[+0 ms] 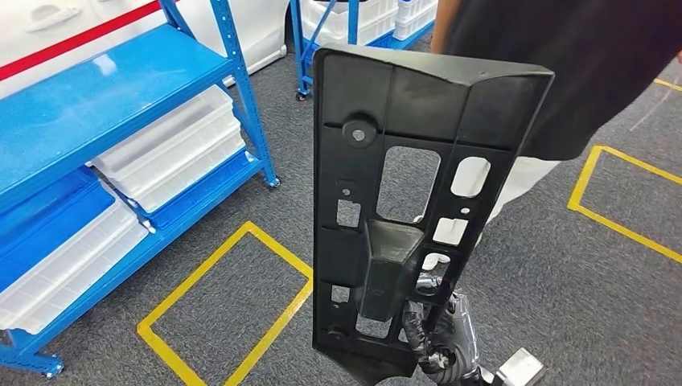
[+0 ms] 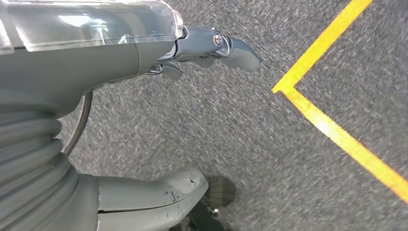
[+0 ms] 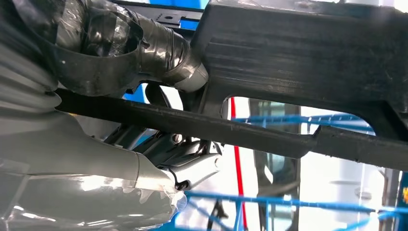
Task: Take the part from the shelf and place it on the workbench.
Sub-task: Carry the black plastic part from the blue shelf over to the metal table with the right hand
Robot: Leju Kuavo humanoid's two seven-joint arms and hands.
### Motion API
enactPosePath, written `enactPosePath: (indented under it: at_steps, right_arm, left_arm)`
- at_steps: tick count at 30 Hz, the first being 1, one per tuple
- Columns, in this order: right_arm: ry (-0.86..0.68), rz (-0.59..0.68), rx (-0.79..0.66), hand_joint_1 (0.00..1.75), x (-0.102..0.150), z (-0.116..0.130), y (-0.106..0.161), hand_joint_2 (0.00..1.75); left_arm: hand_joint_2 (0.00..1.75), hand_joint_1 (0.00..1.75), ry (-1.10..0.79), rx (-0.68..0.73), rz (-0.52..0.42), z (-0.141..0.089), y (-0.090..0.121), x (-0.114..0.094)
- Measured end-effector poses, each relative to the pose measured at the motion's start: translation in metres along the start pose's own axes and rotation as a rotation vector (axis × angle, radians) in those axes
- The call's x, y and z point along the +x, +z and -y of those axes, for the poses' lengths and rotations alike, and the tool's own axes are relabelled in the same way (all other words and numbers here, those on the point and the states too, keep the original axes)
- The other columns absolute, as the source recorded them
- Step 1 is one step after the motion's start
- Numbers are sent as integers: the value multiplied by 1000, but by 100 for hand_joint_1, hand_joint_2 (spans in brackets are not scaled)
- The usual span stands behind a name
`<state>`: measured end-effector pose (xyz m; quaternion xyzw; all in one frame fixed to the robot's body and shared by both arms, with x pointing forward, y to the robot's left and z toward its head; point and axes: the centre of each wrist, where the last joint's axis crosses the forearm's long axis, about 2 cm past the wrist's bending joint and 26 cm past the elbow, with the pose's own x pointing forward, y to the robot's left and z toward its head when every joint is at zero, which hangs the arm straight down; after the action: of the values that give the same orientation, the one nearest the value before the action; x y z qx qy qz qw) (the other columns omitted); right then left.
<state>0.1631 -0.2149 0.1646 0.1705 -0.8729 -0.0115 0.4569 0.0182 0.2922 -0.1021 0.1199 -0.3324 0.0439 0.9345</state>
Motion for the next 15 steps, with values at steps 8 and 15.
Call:
enactPosePath:
  at_steps: [8, 15]
  right_arm:
    - [24, -6, -6, 175, 2, 3, 4, 175]
    - [53, -7, -9, 175, 3, 3, 8, 175]
  left_arm:
    - [175, 0, -6, -6, 9, -1, -2, 2]
    - [175, 0, -21, -11, 4, -2, -2, 1]
